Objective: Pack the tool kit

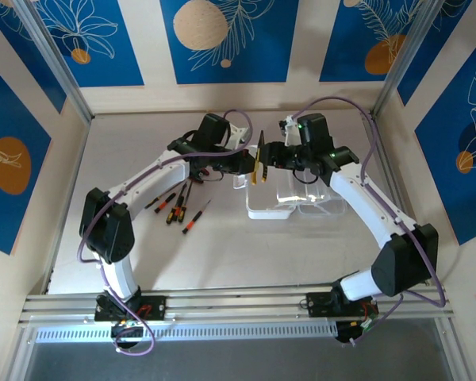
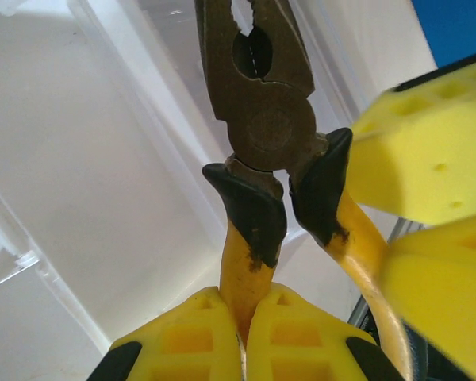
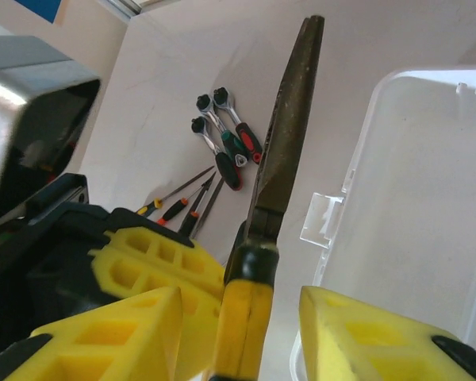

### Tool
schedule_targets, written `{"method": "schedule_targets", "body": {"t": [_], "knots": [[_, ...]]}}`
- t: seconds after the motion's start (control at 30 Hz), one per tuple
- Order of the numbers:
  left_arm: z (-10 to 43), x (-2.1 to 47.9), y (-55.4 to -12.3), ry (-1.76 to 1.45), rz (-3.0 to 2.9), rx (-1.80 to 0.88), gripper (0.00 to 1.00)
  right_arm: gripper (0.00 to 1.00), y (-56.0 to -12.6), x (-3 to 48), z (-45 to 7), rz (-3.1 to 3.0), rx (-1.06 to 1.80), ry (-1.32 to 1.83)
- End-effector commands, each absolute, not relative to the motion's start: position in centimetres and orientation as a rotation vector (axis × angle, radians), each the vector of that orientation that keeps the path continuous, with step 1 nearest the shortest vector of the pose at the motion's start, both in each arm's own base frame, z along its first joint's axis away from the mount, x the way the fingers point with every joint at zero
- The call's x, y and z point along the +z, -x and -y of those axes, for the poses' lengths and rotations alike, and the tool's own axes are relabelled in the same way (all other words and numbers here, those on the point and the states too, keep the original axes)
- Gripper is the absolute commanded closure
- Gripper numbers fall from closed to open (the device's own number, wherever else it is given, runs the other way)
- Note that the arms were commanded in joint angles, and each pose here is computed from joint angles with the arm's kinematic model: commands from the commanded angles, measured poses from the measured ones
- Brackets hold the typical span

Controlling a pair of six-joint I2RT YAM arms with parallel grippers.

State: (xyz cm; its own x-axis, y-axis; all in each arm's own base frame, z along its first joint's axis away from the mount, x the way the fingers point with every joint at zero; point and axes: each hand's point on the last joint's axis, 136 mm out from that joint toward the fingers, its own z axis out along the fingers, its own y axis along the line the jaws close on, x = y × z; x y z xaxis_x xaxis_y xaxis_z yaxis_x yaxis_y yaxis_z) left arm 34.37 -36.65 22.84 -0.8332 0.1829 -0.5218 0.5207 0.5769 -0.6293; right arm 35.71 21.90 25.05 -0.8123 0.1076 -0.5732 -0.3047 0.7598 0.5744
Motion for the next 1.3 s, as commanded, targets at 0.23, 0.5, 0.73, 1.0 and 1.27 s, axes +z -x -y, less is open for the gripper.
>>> {"method": "schedule_targets", "body": {"t": [0.23, 0.5, 0.73, 1.0, 1.27], "knots": [[38.5, 27.5, -34.4, -0.636, -2.231, -1.313, 1.0, 0.86, -36.8, 25.8, -21.8, -2.335, 0.911, 0.128], [37.9, 27.2, -34.2, -0.62, -2.229, -1.319, 0.78, 1.0, -36.6, 26.6, -20.7, -2.313, 0.91, 0.109], [31.3, 25.4, -36.2, -0.434, -2.304, -1.175, 0.14, 1.0, -35.6, 26.7, -18.4, -2.33, 0.865, 0.111], [18.6, 18.9, -37.0, -0.201, -2.58, -0.623, 0.0, 1.0, -34.8, 22.4, -19.3, -2.466, 0.816, 0.152], [13.3, 13.7, -36.2, -0.089, -2.743, -0.326, 0.0, 1.0, -36.9, 17.3, -21.0, -2.562, 0.699, 0.152]]}}
